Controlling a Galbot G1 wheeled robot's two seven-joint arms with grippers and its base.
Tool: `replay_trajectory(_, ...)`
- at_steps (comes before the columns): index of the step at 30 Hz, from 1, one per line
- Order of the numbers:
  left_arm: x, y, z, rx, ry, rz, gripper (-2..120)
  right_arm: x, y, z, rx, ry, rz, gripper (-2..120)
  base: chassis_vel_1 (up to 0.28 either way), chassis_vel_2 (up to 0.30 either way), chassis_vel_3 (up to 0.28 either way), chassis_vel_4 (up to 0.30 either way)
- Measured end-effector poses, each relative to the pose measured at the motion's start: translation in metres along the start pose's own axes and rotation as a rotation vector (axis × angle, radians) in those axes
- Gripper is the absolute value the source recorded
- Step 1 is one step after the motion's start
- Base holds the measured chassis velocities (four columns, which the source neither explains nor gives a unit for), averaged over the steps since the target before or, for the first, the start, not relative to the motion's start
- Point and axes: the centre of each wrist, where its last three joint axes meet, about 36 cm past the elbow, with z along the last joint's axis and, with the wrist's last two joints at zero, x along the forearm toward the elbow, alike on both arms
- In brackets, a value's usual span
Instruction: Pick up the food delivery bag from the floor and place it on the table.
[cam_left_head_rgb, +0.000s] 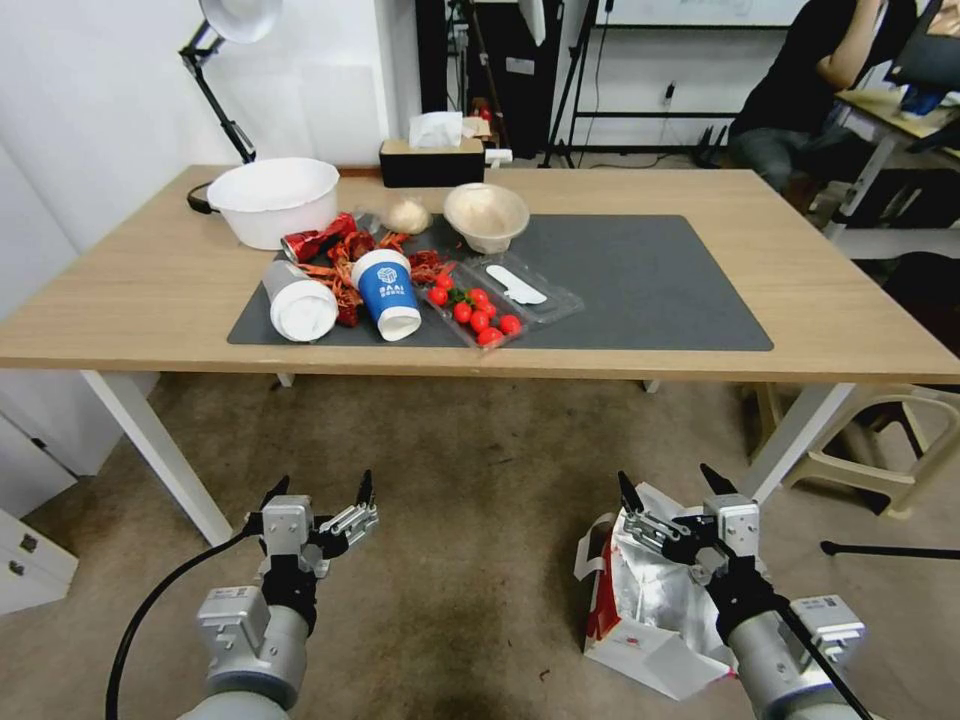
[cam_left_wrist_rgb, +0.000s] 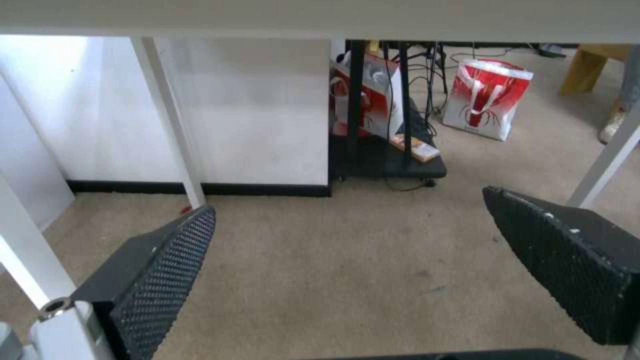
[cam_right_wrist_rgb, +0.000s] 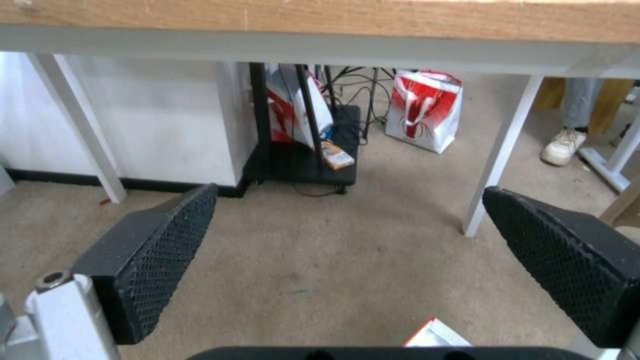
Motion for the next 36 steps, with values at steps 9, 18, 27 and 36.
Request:
replay_trajectory(9,-0.0019,0.0045,0.0011,-0.032,0.001,0.019,100,-0.0007,-0.0006,0.0023,-0.002,0.006,-0.001,100,0.000,0.000,0.000,0.000)
replay_trajectory(18,-0.0019,0.0093,0.0011,-0.067,0.005,0.038,100,-0.0012,-0.0003,0.0027,-0.003,0.006,-0.002,100,0.000,0.000,0.000,0.000)
replay_trajectory(27,-0.0006,0.0083,0.0026,-0.068,0.013,0.043,100,-0.0017,0.0000,0.0031,-0.003,0.006,-0.004,100,0.000,0.000,0.000,0.000)
replay_trajectory(36,0.0002,0.0083,0.0034,-0.069,0.017,0.045,100,-0.0018,0.0001,0.0031,-0.003,0.004,-0.005,100,0.000,0.000,0.000,0.000)
